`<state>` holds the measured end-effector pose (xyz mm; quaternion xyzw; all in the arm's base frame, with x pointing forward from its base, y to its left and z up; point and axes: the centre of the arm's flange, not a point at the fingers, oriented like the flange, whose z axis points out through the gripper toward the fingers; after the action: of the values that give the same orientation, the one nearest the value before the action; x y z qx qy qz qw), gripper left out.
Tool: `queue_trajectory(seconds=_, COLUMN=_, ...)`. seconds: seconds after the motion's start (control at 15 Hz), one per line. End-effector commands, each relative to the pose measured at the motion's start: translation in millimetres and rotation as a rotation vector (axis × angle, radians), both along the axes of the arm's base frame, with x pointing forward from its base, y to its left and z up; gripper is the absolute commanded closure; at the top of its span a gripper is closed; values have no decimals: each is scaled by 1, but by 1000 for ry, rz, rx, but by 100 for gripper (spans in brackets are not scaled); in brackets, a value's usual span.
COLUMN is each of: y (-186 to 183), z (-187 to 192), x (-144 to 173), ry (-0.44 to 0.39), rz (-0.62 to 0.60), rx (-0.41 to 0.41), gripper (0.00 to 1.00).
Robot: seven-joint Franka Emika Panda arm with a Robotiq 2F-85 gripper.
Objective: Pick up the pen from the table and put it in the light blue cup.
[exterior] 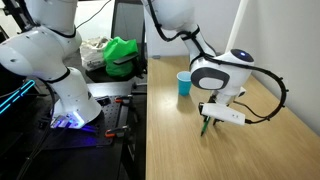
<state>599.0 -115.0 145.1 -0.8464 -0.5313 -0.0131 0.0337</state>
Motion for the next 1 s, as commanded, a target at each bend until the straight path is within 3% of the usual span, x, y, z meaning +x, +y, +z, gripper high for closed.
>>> queue_trajectory(seconds=0.0, y=-2, z=3, x=7, ry=17, rz=25, rx=15, gripper=87)
queue_trajectory(seconds=0.07, y=-2, z=3, x=7, ry=16, rz=26, rx=15, gripper=95)
queue_trajectory(seconds=0.2, y=-1, z=5, x=7, ry=13, rz=24, rx=15, gripper=100)
queue_trajectory(seconds=0.27, y=0, z=7, x=5, ry=8, rz=19, rx=12, gripper=96)
queue_trajectory(seconds=0.6, y=12, z=33, x=-4, ry=-17, rz=-56, rx=-16, gripper=96)
queue_trajectory(seconds=0.93, y=18, z=65, x=-5, ry=-85, rz=-42, rx=-37, gripper=96)
